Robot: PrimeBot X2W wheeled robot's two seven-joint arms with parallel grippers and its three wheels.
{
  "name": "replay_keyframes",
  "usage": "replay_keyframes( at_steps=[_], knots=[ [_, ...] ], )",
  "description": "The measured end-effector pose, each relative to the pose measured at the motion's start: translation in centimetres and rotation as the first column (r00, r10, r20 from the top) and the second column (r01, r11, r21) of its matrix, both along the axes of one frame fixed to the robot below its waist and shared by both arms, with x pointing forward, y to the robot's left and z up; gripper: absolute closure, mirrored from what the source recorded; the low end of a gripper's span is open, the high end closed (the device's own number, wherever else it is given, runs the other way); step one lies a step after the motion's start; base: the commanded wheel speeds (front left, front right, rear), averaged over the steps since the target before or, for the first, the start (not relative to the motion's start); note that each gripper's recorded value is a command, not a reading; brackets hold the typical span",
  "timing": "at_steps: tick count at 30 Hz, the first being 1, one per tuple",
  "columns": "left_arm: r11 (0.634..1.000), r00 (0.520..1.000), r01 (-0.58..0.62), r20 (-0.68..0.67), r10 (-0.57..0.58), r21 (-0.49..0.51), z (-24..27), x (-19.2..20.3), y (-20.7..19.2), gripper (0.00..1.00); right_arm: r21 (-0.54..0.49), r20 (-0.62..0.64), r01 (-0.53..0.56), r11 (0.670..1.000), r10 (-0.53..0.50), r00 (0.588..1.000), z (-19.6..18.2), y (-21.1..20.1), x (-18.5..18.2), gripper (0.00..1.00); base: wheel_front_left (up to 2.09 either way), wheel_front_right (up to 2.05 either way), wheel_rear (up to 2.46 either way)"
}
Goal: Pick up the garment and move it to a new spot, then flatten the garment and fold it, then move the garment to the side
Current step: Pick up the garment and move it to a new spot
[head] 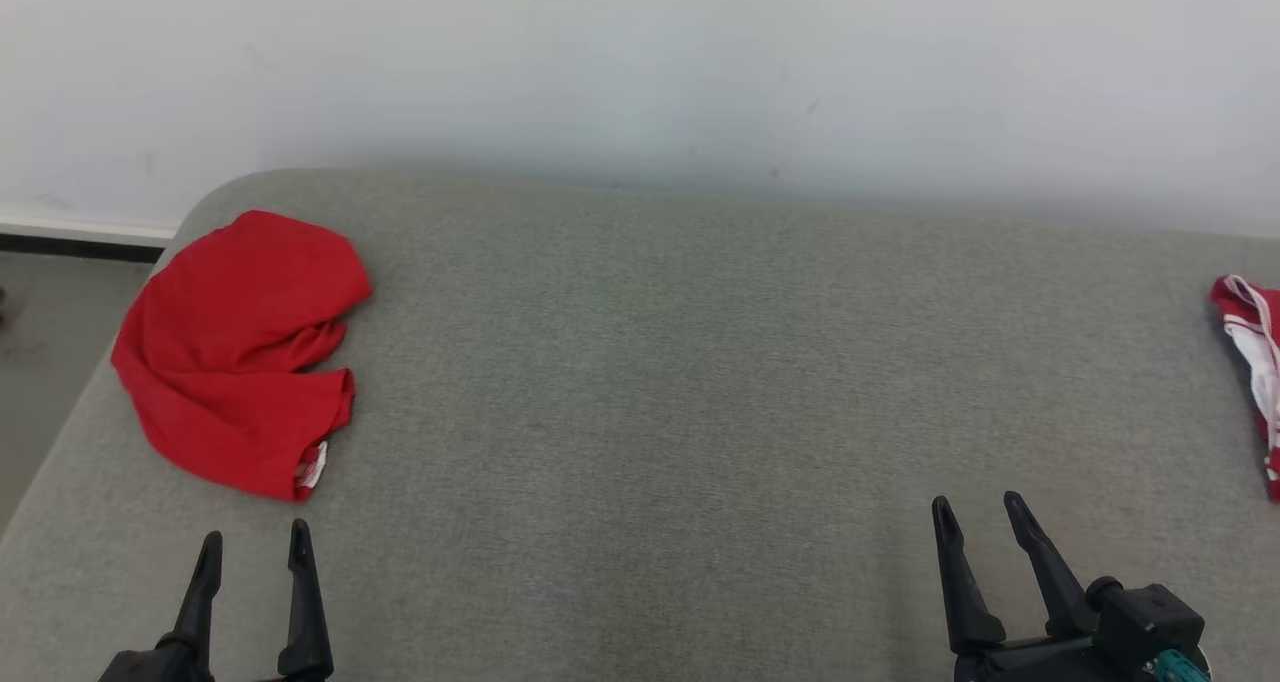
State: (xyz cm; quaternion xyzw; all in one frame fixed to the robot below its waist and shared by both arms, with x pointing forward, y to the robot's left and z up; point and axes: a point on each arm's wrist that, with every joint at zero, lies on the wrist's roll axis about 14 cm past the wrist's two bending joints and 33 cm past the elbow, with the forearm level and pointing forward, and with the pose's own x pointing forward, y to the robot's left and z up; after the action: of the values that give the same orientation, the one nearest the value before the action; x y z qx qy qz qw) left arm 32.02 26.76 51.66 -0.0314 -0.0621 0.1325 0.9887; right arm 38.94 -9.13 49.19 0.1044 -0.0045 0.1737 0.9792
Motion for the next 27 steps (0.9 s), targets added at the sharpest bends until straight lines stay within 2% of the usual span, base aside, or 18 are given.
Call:
replay_keyframes(
  at_steps=[10, 27],
  knots=[
    [0.984, 0.984, -0.176, -0.023, 0.176, -0.007, -0.6, -4.7, 4.2, 0.00, -0.002, -0.008, -0.146, 0.989, 0.146, 0.989, -0.4, 5.0, 1.1, 0.00, 0.00, 0.00, 0.00],
    [0.930, 0.930, -0.366, -0.040, 0.366, -0.014, -1.1, -11.1, 8.2, 0.00, -0.016, -0.010, -0.318, 0.948, 0.318, 0.948, -0.7, 11.0, 1.2, 0.00, 0.00, 0.00, 0.00]
  ],
)
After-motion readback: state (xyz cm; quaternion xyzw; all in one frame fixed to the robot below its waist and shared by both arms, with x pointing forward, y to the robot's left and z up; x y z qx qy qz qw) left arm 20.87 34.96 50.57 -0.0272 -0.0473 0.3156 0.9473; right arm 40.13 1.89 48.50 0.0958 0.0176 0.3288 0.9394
